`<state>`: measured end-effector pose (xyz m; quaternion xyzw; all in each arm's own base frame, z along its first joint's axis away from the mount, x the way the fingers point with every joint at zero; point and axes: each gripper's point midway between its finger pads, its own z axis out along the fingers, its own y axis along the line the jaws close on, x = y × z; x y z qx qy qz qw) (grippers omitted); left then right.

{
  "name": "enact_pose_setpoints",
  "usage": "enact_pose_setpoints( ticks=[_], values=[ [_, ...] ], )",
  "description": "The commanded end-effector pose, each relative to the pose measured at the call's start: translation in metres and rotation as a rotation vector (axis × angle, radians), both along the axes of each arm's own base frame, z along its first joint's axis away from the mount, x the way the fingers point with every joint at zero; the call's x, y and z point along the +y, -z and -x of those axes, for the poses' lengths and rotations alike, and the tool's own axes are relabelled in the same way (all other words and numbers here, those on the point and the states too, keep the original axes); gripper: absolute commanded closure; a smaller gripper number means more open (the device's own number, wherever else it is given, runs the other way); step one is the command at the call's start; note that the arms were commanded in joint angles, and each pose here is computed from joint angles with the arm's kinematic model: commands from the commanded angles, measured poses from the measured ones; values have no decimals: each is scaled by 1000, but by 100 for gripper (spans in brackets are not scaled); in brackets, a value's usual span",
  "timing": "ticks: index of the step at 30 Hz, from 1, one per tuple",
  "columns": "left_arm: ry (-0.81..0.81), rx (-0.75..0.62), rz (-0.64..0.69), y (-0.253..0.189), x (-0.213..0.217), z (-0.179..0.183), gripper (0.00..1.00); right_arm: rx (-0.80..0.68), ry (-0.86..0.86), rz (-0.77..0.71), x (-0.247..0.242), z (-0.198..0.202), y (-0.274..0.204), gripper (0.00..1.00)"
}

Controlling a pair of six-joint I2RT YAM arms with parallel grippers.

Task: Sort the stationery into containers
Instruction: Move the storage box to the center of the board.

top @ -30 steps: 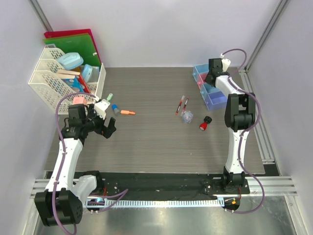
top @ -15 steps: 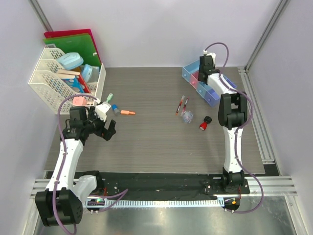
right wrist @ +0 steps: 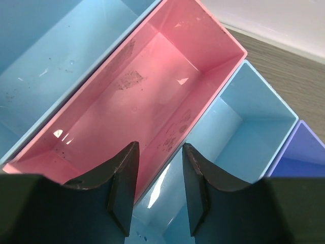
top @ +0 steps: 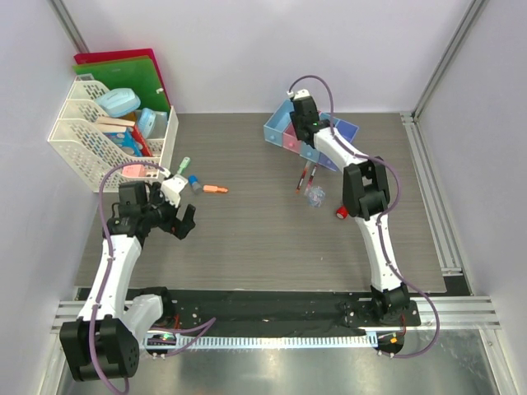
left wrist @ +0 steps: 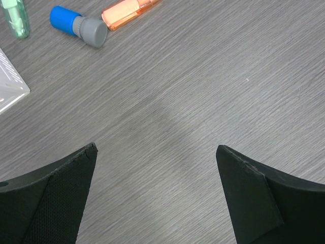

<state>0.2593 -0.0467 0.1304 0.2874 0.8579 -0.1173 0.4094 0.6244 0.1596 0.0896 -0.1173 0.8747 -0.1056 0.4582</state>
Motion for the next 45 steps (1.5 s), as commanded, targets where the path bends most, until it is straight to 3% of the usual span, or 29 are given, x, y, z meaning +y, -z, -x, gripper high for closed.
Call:
enact_pose_setpoints(
  ticks=[1, 18, 36, 45],
  values=[
    [-8, -31, -15, -3, 4, -2, 0, -20, -125, 43, 33, -1, -10, 55],
    [-32, -28, -13, 0, 5, 0, 0, 13, -495, 230, 123, 37, 6, 55],
    [-33, -26, -4, 1, 4, 0, 0, 42, -628, 317, 137, 63, 12, 55],
    [-29, -30, -4, 2, 3, 3, 0, 23, -599, 304, 138, 74, 9, 53]
  ],
)
